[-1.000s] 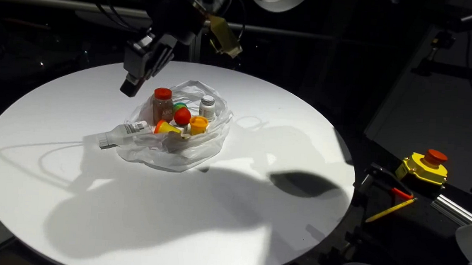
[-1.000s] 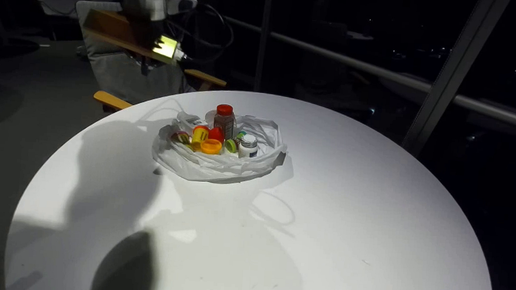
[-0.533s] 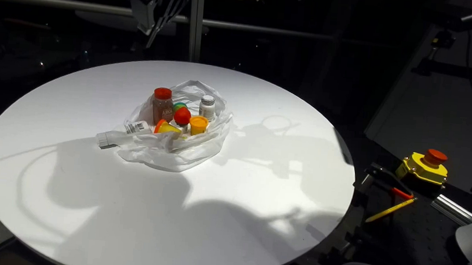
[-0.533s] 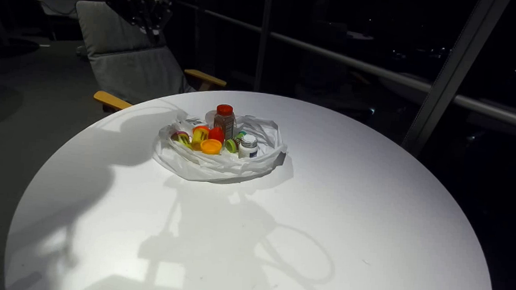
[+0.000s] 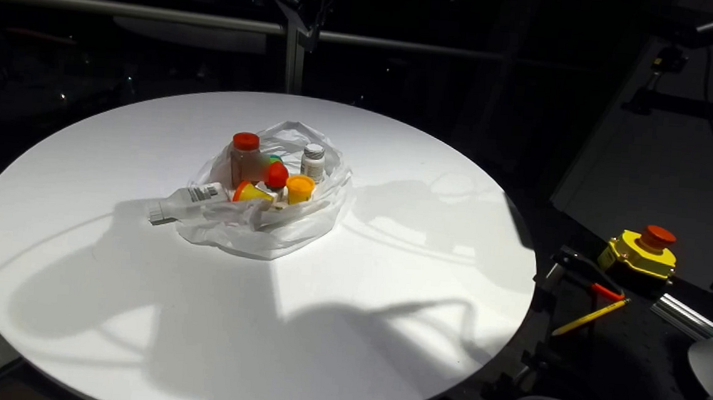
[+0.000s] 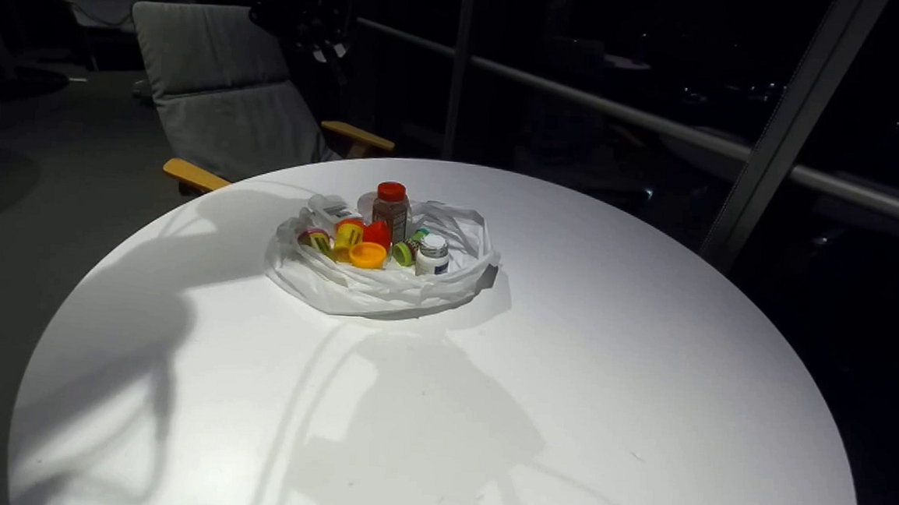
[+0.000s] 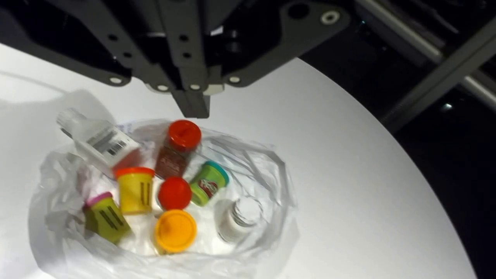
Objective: Pick up the bottles and small containers from the table and put them in the plastic bag.
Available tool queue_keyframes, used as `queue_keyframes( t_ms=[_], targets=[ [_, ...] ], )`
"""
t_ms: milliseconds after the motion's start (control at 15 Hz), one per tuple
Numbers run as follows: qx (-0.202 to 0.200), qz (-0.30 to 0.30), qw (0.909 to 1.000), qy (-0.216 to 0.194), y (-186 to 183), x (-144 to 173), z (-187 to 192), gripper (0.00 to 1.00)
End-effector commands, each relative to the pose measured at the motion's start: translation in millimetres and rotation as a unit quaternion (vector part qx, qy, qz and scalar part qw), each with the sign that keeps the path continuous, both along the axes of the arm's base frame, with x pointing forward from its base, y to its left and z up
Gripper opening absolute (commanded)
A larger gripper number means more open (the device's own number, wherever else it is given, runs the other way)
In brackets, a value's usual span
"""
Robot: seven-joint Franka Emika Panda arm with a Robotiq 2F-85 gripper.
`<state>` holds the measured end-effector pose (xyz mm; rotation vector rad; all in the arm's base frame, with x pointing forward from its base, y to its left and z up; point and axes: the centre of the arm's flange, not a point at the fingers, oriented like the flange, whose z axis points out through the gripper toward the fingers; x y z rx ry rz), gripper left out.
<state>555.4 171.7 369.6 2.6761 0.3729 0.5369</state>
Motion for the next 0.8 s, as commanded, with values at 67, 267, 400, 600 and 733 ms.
queue_keyframes(
  t_ms=[67, 267, 400, 600, 733],
  targets=[
    [-0.027, -0.025, 0.9992, 0.018, 1.4, -6.3, -7.5, 0.10],
    [-0.026, -0.024, 0.9992, 0.021, 1.0, -5.9, -10.6, 0.28],
    [-0.025, -0.026, 0.9991, 0.021, -1.1, -5.2, -10.5, 0.28],
    [-0.025, -0.026, 0.9991, 0.021, -1.3, -5.1, -10.5, 0.28],
    [-0.025, -0.026, 0.9991, 0.021, -1.1, -5.2, -10.5, 0.28]
  ],
)
